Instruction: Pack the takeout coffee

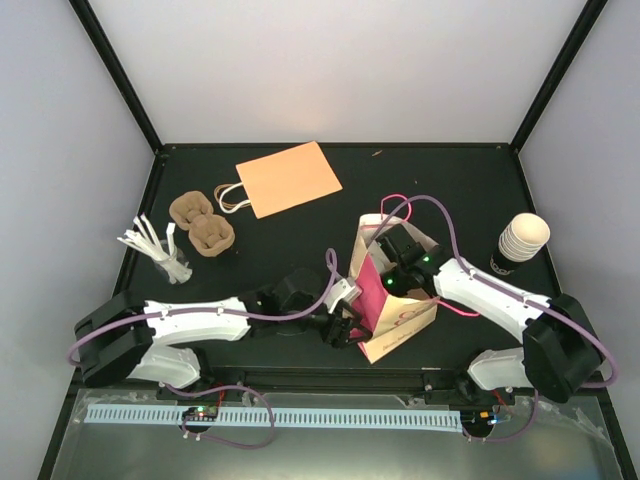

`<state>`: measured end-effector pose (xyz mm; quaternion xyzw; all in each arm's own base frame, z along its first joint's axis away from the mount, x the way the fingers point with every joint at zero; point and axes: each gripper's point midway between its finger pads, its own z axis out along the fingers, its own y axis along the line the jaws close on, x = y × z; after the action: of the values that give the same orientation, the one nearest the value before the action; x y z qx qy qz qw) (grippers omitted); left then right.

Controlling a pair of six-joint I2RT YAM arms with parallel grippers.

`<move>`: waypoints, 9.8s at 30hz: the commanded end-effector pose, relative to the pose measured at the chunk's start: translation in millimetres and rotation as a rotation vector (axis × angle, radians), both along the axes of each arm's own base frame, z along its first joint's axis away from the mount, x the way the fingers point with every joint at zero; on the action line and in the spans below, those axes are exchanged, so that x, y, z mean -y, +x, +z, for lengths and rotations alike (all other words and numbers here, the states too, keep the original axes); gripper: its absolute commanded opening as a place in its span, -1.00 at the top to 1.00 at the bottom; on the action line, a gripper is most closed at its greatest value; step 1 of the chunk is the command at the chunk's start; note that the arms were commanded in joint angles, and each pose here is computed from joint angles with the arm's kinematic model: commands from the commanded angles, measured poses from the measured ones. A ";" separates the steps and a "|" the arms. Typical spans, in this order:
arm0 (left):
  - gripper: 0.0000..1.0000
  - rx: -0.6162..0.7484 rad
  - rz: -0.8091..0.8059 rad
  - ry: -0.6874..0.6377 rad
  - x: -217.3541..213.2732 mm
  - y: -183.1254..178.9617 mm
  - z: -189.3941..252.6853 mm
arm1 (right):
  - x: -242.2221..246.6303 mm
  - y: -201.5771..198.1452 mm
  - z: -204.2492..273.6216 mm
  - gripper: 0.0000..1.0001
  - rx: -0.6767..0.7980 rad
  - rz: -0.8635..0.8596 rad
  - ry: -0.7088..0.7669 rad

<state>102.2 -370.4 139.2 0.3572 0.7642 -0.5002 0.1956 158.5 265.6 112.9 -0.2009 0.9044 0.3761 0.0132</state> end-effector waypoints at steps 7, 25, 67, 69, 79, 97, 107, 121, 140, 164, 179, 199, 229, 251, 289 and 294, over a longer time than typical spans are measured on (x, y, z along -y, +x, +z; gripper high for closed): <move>-0.36 0.045 0.123 0.074 -25.3 7.5 -10.3 | 24.9 29.1 7.7 0.97 0.195 -0.012 -0.161; -0.40 0.185 0.009 0.010 3.5 -2.9 -15.1 | 34.4 32.8 0.7 0.98 0.242 -0.001 -0.232; 0.97 0.221 0.166 0.054 -14.2 5.1 1.6 | 29.7 -3.5 -42.7 0.97 0.162 0.098 -0.384; 0.97 0.221 0.149 0.045 -11.7 2.8 2.3 | 17.3 -14.2 -44.6 0.98 0.106 0.128 -0.323; 0.70 0.216 0.080 0.029 -2.5 -6.0 1.5 | -30.2 -32.5 -17.6 0.98 -0.083 0.105 -0.019; 0.10 0.288 -0.014 0.137 5.7 -33.0 -18.7 | -22.4 13.5 6.5 0.98 -0.164 -0.114 0.088; -0.28 0.340 -0.005 0.152 -3.0 -46.1 -19.6 | -14.6 32.7 12.3 0.98 -0.113 -0.157 0.051; -0.21 0.502 0.063 0.290 -17.6 -37.5 -37.3 | -4.6 49.3 29.6 0.98 -0.078 -0.192 0.073; -0.09 0.633 0.077 0.171 -10.2 -47.6 -16.4 | 8.5 58.0 33.8 0.98 0.030 -0.135 0.004; -0.84 0.308 0.412 0.052 -60.9 110.9 167.1 | 26.4 54.1 5.9 0.98 0.183 -0.054 -0.226; -0.35 0.270 0.364 0.406 -32.5 158.3 123.6 | 27.8 57.2 10.9 0.98 0.224 -0.058 -0.231; 0.97 0.308 0.434 0.632 -52.6 183.4 127.7 | 44.3 42.6 -16.7 0.98 0.252 -0.037 -0.411; 0.97 0.193 0.378 0.409 -47.6 150.7 151.8 | -14.6 24.5 -54.0 0.98 0.154 0.077 -0.276; 0.97 0.257 0.487 0.296 -64.9 183.7 182.3 | -39.2 -33.6 -30.0 0.98 0.067 0.259 -0.078; -0.51 0.162 0.442 0.109 -98.5 128.3 211.8 | -22.6 22.5 -76.0 0.98 0.270 -0.010 -0.343; -0.63 0.146 0.545 0.103 -142.6 110.4 194.4 | -17.6 25.7 -73.7 0.98 0.288 -0.010 -0.365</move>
<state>217.0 -258.0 346.1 0.2242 0.8297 -0.3774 0.3448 178.6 292.9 33.6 -0.2417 0.9463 0.1951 0.0893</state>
